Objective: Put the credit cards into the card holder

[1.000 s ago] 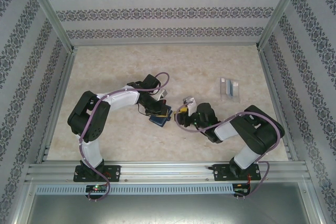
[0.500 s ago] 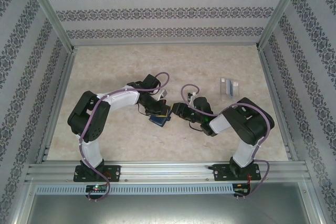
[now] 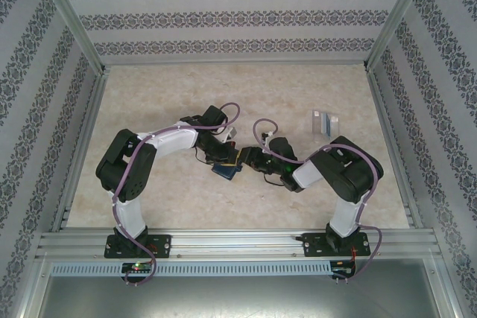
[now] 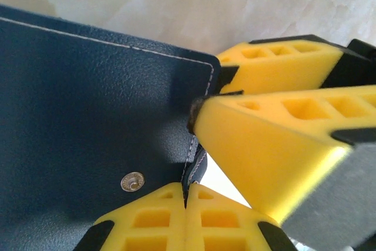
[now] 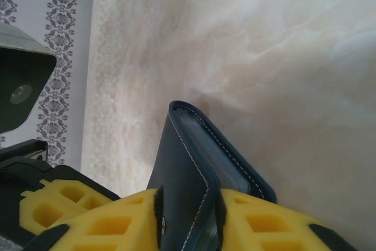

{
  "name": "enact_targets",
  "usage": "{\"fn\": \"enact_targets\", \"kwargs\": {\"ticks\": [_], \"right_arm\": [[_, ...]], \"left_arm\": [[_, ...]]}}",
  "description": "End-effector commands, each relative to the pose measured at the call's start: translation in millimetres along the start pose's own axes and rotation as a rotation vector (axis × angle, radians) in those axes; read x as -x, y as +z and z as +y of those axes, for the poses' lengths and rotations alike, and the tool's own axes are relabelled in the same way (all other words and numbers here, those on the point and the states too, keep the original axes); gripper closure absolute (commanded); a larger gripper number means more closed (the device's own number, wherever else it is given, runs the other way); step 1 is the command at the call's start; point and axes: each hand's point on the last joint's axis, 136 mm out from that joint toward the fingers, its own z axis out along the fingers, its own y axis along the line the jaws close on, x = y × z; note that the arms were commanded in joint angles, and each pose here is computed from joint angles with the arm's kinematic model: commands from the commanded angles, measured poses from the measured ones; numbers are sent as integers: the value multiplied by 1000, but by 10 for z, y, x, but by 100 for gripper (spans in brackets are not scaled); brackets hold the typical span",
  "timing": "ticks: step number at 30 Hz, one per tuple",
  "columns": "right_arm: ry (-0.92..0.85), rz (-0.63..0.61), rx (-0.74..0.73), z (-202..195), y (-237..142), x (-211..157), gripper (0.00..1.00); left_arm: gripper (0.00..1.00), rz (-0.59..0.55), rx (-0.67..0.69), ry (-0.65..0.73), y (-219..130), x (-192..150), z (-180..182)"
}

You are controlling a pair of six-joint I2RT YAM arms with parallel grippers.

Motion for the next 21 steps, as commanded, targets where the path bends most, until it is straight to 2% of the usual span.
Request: {"fn": "enact_targets", "kwargs": {"ticks": [1,3,7,16,21], "right_arm": [[-13,24,28,64,73,-33,81],[-16,33,23,32,89,-37,90],[-16,49,-8,-77,78,-39,97],[-25,115,-63,-225,64,-88,100],[-19,143,-42,-206,109,-120,100]], "left_arm": [[100,-20,2,11,-70,33,-2],[100,-27,9,13,-91,45,11],[100,-39,18,13,-153,78,47],[100,-42,33,10,-178,102,138],[100,-40,73,4,-173,121,238]]}}
